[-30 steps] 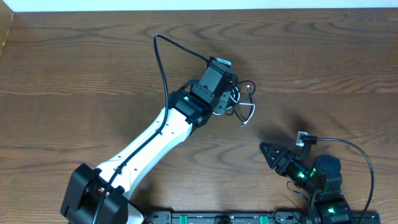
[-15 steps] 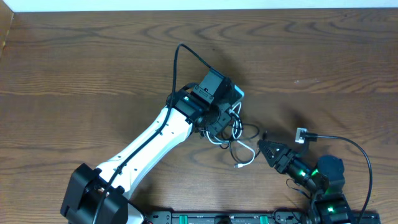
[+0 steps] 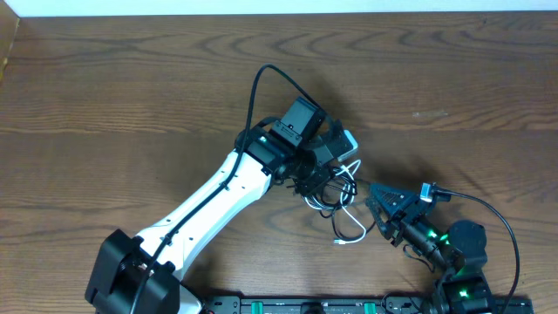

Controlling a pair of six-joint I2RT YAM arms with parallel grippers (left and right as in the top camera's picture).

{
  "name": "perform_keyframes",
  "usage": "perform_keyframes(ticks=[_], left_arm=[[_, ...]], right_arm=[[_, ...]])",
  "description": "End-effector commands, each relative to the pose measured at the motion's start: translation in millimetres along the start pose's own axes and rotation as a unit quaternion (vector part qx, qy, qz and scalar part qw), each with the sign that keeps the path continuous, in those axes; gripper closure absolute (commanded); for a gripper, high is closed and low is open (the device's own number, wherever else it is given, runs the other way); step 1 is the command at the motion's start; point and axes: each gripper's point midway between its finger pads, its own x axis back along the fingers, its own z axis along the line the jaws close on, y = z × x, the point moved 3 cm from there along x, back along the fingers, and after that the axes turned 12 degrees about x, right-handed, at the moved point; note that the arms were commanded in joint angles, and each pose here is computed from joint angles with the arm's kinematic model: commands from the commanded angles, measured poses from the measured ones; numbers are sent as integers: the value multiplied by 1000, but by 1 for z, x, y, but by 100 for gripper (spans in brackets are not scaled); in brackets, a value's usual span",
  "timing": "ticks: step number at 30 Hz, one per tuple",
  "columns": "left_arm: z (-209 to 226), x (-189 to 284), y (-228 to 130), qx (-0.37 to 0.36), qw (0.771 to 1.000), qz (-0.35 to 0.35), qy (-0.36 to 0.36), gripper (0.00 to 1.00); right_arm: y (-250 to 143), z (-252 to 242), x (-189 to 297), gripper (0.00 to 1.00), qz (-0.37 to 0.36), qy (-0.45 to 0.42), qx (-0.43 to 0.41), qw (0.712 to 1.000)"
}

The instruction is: Untangle cables

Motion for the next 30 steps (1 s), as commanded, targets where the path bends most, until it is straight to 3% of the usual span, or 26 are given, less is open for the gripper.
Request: perform_keyframes(ticks=[1, 22, 26, 30], left_arm=[[-17, 10, 10, -29, 999, -22, -27, 93], [-64, -3, 6, -90, 994, -6, -55, 92], [-76, -6, 4, -103, 993, -1, -62, 92], [-71, -6, -1, -100, 994, 10, -46, 92]], right_arm=[[9, 6, 0, 50, -32, 14, -28, 999], [20, 13, 1, 51, -68, 30, -51, 996], [22, 11, 2, 73, -77, 26, -49, 995], [38, 6, 5, 92, -136, 3, 51, 989]])
